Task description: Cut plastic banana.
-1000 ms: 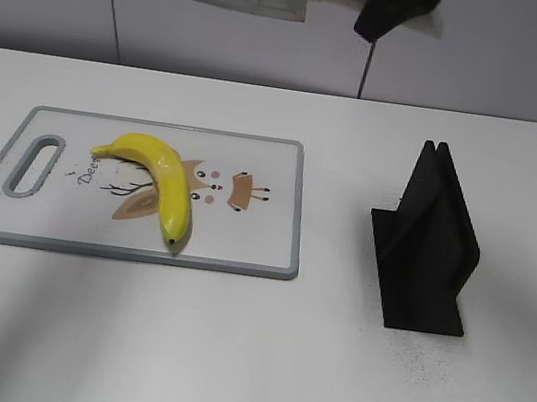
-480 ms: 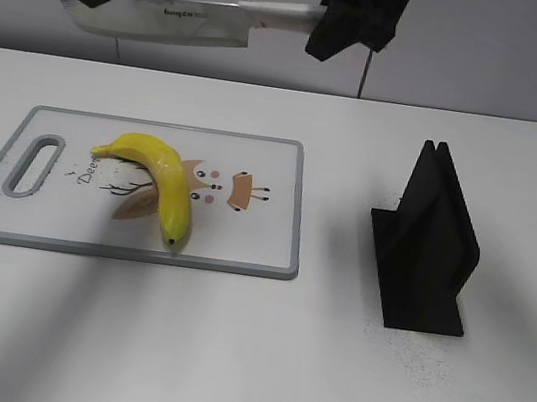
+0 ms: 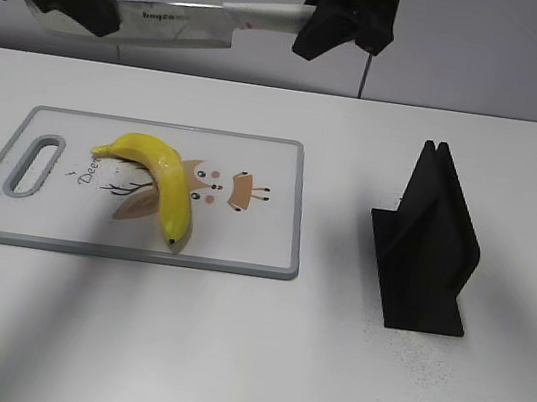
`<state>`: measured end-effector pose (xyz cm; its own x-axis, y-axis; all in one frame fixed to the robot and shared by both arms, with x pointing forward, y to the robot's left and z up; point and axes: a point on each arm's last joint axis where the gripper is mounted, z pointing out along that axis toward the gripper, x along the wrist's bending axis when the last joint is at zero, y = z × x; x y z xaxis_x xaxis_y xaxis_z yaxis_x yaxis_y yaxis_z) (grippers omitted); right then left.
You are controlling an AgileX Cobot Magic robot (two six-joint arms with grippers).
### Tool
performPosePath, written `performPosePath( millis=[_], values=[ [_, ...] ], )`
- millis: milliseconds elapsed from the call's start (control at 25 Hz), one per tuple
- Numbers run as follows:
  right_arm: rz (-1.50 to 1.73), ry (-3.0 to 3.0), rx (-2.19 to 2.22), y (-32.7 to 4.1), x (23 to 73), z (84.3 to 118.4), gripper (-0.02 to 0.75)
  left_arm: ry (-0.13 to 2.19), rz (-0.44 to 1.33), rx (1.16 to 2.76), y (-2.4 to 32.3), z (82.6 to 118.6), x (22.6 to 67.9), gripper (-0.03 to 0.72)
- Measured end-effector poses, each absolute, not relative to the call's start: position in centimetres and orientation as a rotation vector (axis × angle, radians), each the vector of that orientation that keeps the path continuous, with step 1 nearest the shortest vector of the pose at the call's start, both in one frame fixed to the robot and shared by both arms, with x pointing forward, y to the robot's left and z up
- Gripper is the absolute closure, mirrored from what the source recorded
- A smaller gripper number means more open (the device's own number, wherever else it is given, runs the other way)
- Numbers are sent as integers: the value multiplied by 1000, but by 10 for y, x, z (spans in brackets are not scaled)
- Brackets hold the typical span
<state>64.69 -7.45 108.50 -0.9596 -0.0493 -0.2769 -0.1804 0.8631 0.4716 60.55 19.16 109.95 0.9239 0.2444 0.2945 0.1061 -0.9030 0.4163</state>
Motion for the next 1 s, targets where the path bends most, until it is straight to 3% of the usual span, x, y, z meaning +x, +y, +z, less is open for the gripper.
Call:
performPosePath(
  millis=[120, 200, 280, 720, 1000],
  values=[
    [744, 2776, -174, -74, 647, 1085, 575, 253, 465, 2688, 192, 1099, 604, 416],
    [751, 2767, -170, -74, 648, 1086, 575, 249, 457, 2689, 191, 1099, 604, 570],
    [753, 2762, -168, -74, 648, 1086, 575, 234, 454, 2696, 192, 1099, 603, 638],
    [770, 2833, -76, -70, 652, 1070, 575, 202, 383, 2735, 190, 1085, 607, 661],
    [662, 2962, -23, -67, 669, 1012, 575, 262, 179, 2765, 184, 1023, 633, 662]
  ],
)
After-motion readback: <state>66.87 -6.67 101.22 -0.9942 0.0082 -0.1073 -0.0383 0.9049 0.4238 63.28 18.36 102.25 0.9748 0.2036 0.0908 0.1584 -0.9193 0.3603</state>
